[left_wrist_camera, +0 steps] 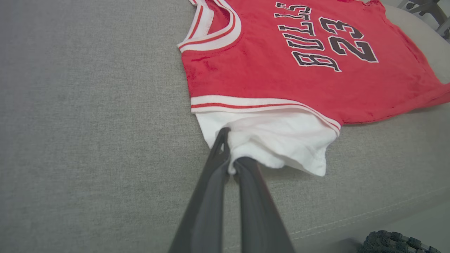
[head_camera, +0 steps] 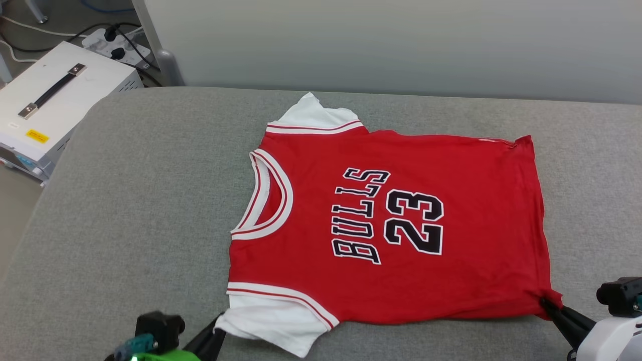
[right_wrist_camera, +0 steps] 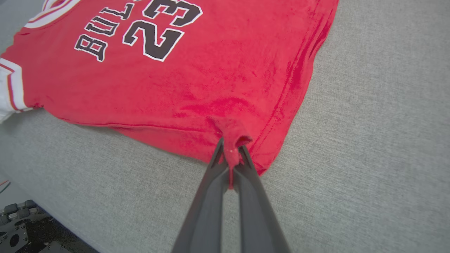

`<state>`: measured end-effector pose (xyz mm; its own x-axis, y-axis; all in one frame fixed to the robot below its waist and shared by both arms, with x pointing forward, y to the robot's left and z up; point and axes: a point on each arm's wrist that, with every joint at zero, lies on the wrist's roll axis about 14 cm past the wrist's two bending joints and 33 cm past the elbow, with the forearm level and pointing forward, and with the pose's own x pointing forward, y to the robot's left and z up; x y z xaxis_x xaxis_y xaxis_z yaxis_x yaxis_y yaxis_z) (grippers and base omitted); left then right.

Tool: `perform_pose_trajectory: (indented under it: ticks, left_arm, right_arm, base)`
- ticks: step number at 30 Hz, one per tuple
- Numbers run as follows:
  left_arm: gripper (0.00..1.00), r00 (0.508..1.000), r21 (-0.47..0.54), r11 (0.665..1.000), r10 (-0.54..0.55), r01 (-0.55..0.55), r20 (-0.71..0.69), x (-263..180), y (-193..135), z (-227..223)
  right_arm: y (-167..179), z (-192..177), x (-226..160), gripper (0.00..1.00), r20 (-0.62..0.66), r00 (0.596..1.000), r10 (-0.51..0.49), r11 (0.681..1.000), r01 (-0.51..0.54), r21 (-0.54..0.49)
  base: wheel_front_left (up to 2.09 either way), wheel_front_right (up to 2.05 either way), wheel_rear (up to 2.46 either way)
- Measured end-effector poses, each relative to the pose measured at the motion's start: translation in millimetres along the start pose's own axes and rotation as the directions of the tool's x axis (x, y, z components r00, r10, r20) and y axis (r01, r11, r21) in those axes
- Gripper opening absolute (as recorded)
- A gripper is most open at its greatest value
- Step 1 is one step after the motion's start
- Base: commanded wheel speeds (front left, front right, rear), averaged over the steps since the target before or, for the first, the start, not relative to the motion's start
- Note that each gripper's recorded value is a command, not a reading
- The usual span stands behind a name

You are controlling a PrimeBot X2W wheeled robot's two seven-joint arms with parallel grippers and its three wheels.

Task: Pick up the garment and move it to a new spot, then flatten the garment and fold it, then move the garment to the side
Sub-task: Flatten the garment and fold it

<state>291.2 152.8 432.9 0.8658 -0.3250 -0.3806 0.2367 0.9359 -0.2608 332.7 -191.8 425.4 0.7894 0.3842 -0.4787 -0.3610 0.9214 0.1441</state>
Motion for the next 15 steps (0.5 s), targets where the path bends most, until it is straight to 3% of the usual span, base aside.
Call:
perform_pose_trajectory:
  ticks: [15]
  left_arm:
    - [0.0,0.989,0.175,0.979,-0.117,0.1,0.089,91.2,9.2,83.3]
  right_arm:
    - [-18.6,47.2,33.4,0.0,0.07,0.997,-0.032,0.999,0.03,0.028]
  base:
    - [0.0,0.0,0.0]
